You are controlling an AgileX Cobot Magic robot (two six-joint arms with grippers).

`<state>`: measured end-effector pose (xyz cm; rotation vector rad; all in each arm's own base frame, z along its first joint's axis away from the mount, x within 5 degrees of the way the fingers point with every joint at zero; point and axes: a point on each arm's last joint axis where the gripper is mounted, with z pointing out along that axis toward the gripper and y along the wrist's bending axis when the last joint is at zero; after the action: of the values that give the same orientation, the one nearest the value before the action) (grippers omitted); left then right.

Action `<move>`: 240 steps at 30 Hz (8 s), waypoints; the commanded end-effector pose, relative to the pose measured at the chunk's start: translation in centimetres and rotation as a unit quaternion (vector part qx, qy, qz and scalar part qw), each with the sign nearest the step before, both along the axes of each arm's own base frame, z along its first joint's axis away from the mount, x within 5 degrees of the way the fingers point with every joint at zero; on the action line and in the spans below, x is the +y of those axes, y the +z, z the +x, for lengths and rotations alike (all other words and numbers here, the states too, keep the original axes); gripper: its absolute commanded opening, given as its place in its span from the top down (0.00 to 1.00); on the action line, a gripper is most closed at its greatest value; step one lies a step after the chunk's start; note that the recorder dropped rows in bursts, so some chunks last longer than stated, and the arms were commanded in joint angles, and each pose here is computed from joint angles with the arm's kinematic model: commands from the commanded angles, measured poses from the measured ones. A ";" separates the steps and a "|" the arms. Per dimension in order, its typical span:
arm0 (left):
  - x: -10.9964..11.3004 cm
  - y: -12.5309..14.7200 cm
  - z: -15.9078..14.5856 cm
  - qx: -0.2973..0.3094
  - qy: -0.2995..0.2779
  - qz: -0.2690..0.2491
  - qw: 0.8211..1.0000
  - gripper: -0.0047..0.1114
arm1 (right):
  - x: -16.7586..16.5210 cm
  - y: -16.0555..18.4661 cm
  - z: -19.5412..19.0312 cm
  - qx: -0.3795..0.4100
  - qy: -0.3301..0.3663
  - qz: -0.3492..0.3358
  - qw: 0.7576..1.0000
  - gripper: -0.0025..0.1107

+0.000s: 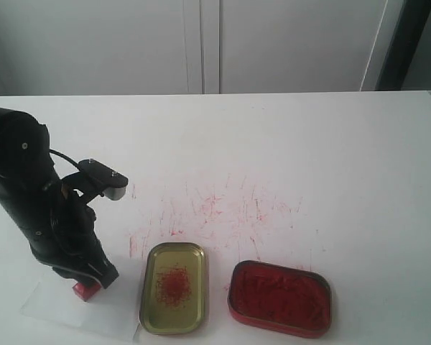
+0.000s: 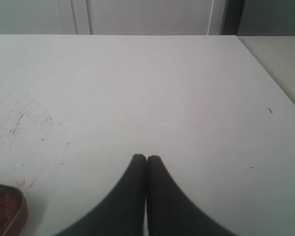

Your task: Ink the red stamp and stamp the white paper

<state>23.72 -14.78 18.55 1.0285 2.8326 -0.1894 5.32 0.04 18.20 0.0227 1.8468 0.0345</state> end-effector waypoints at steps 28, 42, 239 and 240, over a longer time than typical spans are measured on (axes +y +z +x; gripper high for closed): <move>0.5 3.6 -0.9 -0.049 0.004 -0.035 0.998 0.96 | 0.0 0.0 0.0 -0.007 0.001 -0.001 1.000 0.98; -1.4 8.1 0.6 -0.082 -0.005 -0.112 0.990 0.96 | 0.0 0.0 0.0 -0.007 0.001 -0.001 1.000 0.98; 12.5 7.5 2.0 -0.064 0.294 -0.003 0.954 0.96 | 0.0 0.0 0.0 -0.007 -0.002 0.011 1.000 0.98; 12.6 7.6 1.4 -0.053 0.293 0.000 0.955 0.96 | 0.0 0.0 0.0 -0.007 -0.002 0.011 1.000 0.98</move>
<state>26.88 -2.20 25.64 0.1590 2.8362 -0.0556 5.32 0.04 18.20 0.0454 1.8466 0.0517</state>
